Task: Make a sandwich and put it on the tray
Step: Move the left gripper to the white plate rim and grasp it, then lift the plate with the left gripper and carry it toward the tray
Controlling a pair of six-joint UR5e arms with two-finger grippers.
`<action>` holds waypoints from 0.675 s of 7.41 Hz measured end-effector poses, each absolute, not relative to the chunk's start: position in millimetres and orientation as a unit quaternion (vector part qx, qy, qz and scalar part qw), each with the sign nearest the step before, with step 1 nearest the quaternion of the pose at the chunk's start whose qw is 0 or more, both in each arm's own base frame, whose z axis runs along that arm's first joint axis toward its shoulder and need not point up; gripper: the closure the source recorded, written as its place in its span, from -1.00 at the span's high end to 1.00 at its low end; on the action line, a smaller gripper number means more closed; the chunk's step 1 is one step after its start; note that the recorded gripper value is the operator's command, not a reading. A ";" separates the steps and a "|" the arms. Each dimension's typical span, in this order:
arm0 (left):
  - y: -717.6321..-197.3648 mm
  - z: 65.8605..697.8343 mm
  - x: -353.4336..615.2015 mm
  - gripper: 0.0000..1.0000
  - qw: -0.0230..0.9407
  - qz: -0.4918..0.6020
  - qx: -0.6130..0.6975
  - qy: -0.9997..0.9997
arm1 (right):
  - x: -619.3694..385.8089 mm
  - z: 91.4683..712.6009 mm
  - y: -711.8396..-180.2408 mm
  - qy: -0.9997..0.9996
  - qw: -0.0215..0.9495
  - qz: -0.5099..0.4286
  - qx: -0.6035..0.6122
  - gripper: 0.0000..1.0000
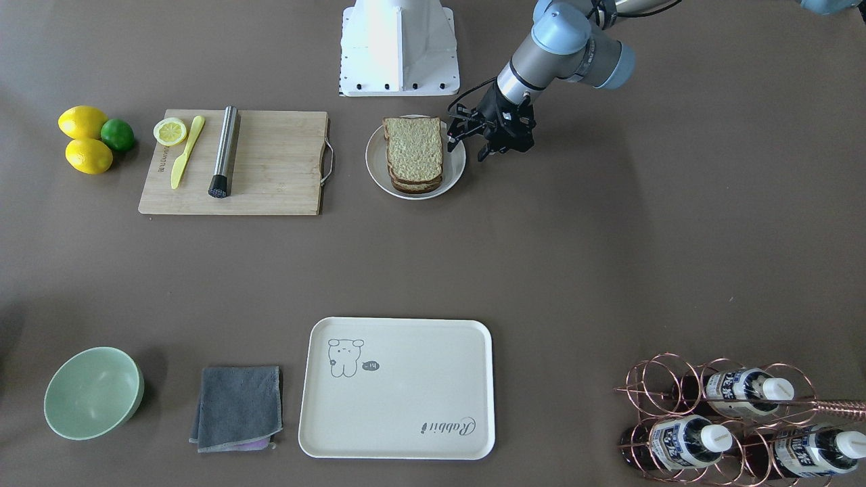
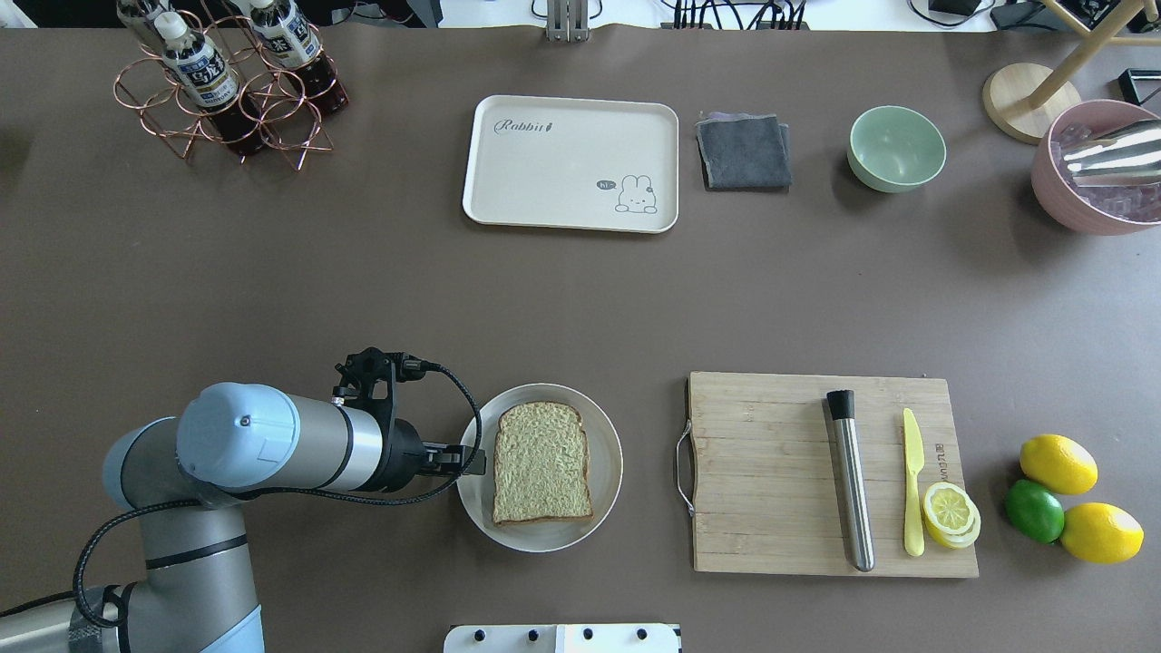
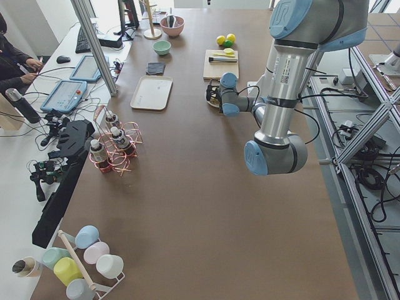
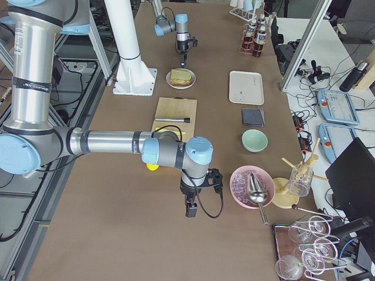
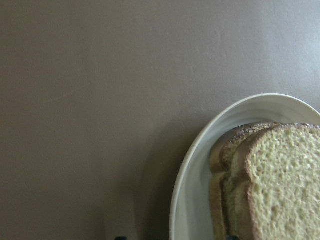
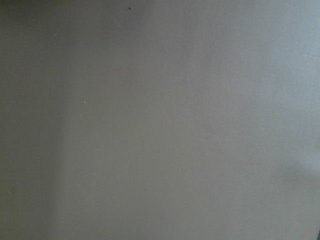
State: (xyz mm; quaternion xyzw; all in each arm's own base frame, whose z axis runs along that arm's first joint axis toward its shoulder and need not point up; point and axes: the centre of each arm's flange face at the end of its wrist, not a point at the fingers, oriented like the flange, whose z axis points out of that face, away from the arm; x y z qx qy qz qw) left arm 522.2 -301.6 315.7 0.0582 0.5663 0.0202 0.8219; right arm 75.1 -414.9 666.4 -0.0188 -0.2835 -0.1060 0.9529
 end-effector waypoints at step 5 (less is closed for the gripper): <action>-295.0 315.0 526.4 -0.12 0.821 0.027 0.055 0.567 | 75.0 667.3 -414.8 -0.284 0.953 -0.105 -0.020 1.00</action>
